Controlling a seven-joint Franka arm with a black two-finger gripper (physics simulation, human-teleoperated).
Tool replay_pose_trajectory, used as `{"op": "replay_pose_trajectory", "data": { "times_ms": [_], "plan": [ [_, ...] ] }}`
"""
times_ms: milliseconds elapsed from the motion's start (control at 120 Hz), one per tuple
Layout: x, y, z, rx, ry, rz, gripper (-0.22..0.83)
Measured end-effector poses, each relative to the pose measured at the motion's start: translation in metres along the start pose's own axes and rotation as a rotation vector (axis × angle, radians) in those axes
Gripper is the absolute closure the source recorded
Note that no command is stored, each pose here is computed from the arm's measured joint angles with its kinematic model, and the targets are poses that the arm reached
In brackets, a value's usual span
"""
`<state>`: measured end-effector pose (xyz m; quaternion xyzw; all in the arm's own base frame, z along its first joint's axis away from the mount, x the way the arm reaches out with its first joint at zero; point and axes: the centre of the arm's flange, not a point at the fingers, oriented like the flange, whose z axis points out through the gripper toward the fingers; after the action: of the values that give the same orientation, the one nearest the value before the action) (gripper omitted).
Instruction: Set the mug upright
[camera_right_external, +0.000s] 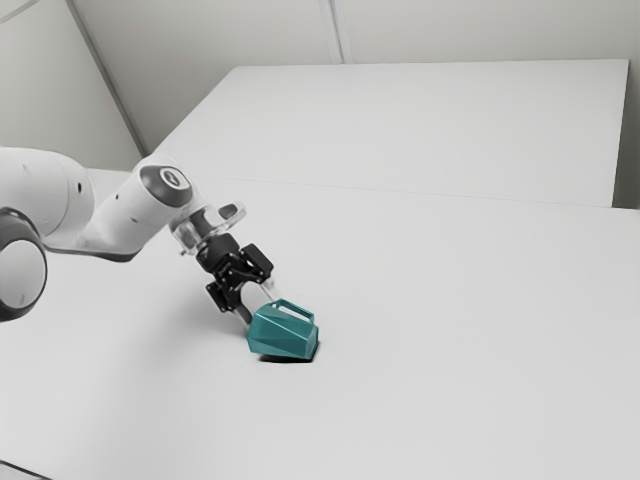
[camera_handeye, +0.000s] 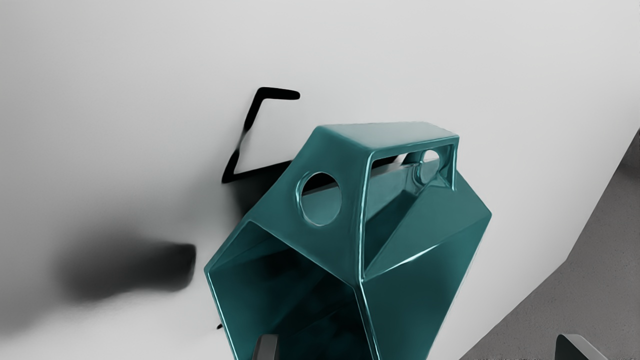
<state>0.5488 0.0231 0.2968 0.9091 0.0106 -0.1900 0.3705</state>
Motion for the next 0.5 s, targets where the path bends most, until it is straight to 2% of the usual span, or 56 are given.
{"op": "replay_pose_trajectory", "data": {
  "times_ms": [500],
  "plan": [
    [0.001,0.000,0.021,-0.074,-0.007,0.042,0.00]
  ]
}}
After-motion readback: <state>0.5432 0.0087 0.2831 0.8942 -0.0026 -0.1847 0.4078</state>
